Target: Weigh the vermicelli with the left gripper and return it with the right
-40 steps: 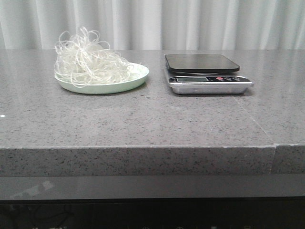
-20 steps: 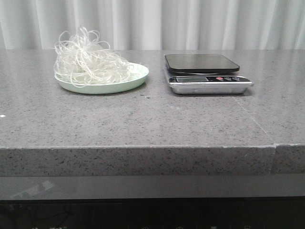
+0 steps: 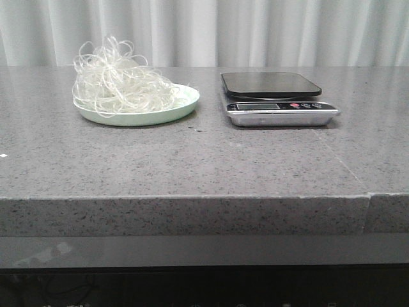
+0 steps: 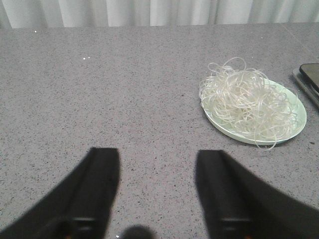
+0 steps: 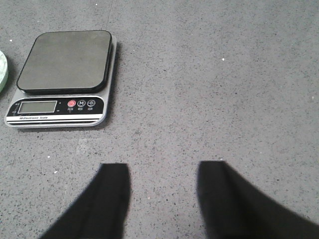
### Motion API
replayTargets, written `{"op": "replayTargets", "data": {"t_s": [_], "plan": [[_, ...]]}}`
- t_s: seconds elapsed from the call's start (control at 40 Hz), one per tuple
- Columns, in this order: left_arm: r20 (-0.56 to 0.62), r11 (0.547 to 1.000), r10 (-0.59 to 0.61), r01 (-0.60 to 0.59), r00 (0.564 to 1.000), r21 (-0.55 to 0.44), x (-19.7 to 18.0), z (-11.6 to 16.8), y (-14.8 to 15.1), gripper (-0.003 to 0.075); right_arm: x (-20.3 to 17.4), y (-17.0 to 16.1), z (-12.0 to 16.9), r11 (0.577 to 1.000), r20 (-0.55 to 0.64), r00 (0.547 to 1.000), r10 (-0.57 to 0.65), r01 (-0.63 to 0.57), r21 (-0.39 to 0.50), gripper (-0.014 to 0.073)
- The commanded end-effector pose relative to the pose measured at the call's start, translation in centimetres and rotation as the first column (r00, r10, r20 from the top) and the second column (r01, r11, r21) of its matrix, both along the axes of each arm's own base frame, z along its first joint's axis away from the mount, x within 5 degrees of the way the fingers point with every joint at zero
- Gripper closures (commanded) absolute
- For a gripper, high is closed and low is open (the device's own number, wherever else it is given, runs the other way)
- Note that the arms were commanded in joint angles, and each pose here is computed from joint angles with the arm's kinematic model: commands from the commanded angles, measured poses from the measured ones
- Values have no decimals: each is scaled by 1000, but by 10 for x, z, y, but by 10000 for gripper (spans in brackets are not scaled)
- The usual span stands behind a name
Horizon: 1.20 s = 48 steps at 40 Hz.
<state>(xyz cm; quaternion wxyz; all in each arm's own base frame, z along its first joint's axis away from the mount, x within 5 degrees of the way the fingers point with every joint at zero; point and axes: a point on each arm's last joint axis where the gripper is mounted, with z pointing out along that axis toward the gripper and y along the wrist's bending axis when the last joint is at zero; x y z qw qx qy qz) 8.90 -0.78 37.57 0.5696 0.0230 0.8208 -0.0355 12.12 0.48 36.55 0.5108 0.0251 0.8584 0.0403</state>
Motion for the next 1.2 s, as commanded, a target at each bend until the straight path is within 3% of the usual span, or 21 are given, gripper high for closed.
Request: {"op": "replayTargets", "data": {"t_s": [0.0,0.175,0.35,0.774,1.174], "plan": [[92,1000,7,-6,996,-19,3,15,0,172,4,-1,12,1000,76,997,-1,2,-9,17],[95,999,5,-2,996,-32,8,16,-1,175,3,-1,11,1000,75,997,-1,2,-10,13],[82,996,-83,86,993,-37,28,14,-12,175,3,-1,11,1000,71,997,-1,2,-10,13],[65,953,-301,303,951,-25,104,-12,-70,175,3,-1,11,1000,71,997,-1,2,-10,13],[-46,941,-338,339,940,7,187,-29,-114,175,3,-1,11,1000,71,998,-1,2,-10,13]]}}
